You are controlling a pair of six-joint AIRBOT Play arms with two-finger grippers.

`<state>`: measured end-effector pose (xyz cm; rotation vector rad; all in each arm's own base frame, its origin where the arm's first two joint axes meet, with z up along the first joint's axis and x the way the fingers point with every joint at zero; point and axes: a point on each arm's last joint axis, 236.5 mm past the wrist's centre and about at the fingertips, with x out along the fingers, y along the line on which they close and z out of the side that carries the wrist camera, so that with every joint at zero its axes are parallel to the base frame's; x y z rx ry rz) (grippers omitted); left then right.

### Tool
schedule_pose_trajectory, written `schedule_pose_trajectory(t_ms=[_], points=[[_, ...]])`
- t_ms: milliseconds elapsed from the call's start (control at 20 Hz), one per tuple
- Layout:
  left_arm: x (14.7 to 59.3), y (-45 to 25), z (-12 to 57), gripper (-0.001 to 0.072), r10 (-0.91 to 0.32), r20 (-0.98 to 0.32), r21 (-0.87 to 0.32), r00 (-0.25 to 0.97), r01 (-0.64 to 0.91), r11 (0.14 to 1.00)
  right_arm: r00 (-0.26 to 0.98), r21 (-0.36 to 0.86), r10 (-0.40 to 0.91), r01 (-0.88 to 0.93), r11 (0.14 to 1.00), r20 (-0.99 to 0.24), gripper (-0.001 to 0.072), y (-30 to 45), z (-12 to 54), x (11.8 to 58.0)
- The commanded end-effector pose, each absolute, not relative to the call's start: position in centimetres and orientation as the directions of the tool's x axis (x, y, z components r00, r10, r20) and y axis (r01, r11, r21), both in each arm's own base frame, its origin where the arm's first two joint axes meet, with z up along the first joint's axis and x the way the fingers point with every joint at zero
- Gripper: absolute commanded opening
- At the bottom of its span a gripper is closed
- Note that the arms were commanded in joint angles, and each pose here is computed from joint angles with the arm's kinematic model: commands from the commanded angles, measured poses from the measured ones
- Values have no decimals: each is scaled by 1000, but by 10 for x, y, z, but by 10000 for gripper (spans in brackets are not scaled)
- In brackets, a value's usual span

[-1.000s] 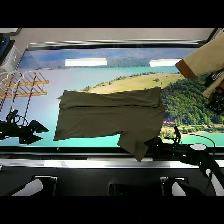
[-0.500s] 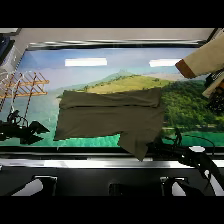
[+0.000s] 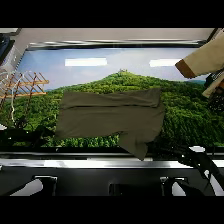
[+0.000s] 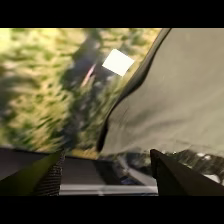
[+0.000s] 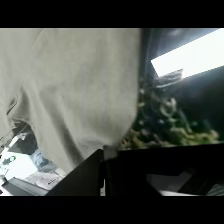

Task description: Fold the clothes and pants, and hang the long-sleeved shirts on hangers.

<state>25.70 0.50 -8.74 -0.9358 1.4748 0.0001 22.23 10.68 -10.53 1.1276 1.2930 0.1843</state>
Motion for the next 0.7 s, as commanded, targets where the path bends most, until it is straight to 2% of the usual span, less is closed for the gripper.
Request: schedule_pose_trajectory(t_ms=[0,150,400,450,500,550,600,650], points=[[268,0,-92,604,-558,-805,-567,202,-541,622,334,748,687,455,483,-646,33,111,-102,221],[267,-6,-99,602,-580,-794,-571,184,-555,605,330,751,691,453,481,-643,33,112,-101,220],[265,-23,-113,581,-594,-795,-555,122,-541,632,329,751,693,453,480,-641,33,112,-101,220],[266,-24,-116,413,-592,-798,-552,118,-538,637,328,753,696,451,479,-639,33,113,-100,220],[268,-24,-117,201,-585,-801,-550,123,-537,640,326,754,699,450,477,-637,33,113,-99,219],[269,-23,-117,51,-583,-802,-550,127,-538,639,323,756,703,449,476,-634,33,114,-99,218],[269,-23,-117,21,-583,-803,-550,129,-537,639,318,759,709,446,475,-630,33,116,-98,217],[270,-22,-116,20,-582,-803,-550,130,-536,640,312,764,716,436,476,-624,33,118,-96,216]])
